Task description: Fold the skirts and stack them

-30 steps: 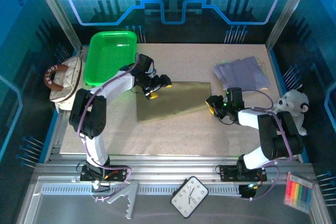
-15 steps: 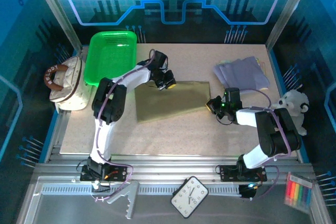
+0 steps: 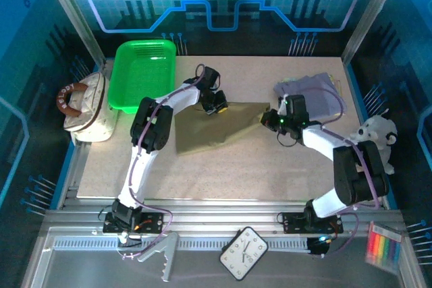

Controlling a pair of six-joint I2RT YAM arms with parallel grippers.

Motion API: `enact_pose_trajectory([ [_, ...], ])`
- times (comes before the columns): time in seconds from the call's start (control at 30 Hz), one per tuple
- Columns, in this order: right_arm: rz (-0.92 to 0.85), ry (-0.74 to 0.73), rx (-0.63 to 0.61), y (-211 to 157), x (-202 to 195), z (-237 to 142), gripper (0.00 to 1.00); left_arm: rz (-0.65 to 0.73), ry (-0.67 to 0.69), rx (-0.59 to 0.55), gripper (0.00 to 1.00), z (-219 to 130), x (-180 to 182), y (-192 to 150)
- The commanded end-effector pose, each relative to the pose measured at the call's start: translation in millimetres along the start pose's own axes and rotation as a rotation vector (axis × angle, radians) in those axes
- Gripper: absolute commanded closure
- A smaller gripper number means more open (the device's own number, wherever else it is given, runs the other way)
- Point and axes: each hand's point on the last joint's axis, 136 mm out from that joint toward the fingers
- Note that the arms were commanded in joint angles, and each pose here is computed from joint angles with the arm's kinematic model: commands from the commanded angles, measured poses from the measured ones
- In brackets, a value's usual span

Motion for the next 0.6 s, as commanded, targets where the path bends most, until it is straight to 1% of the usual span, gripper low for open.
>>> enact_pose_trajectory([
  [0.0,-0.163,-0.057,0.011,2.5,1.0,-13.5,1.00,-0.007,0.021,0.042,0.83,-21.4,-1.8,-16.1],
  [0.07,-0.152,-0.061,0.005,3.9,-2.1,-14.9,1.00,0.031,0.001,0.010,0.77,-49.1,-14.9,-14.4],
  [0.13,-0.144,-0.064,0.009,1.6,-5.1,-14.3,1.00,0.064,-0.011,-0.002,0.74,-74.0,-23.1,-21.7],
  [0.2,-0.133,-0.062,0.013,-1.1,-6.7,-13.3,1.00,0.074,-0.029,0.010,0.74,-91.0,-23.1,-38.9],
  [0.27,-0.125,-0.065,0.022,-3.8,-9.2,-11.3,1.00,0.078,-0.039,0.054,0.74,-98.1,-18.9,-62.4],
  [0.33,-0.116,-0.069,0.035,-7.1,-11.7,-9.0,1.00,0.088,-0.062,0.110,0.75,-100.1,-19.2,-87.3],
  [0.4,-0.107,-0.070,0.046,-9.5,-13.4,-6.7,1.00,0.091,-0.088,0.177,0.79,-95.2,-22.8,-113.3],
  [0.5,-0.099,-0.072,0.053,-11.6,-14.9,-3.7,1.00,0.111,-0.096,0.243,0.82,-80.2,-29.9,-139.0],
  [0.57,-0.098,-0.063,0.053,-11.7,-12.5,-2.3,1.00,0.105,-0.085,0.280,0.84,-66.8,-30.1,-149.8],
])
Point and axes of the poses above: each hand's point on the last joint's axis, 136 mm out from that joint toward the fingers, its own z axis out along the fingers, its own x axis along the line the jaws close on, y = z × x, and after that the axes turned 5 degrees about z, right-handed
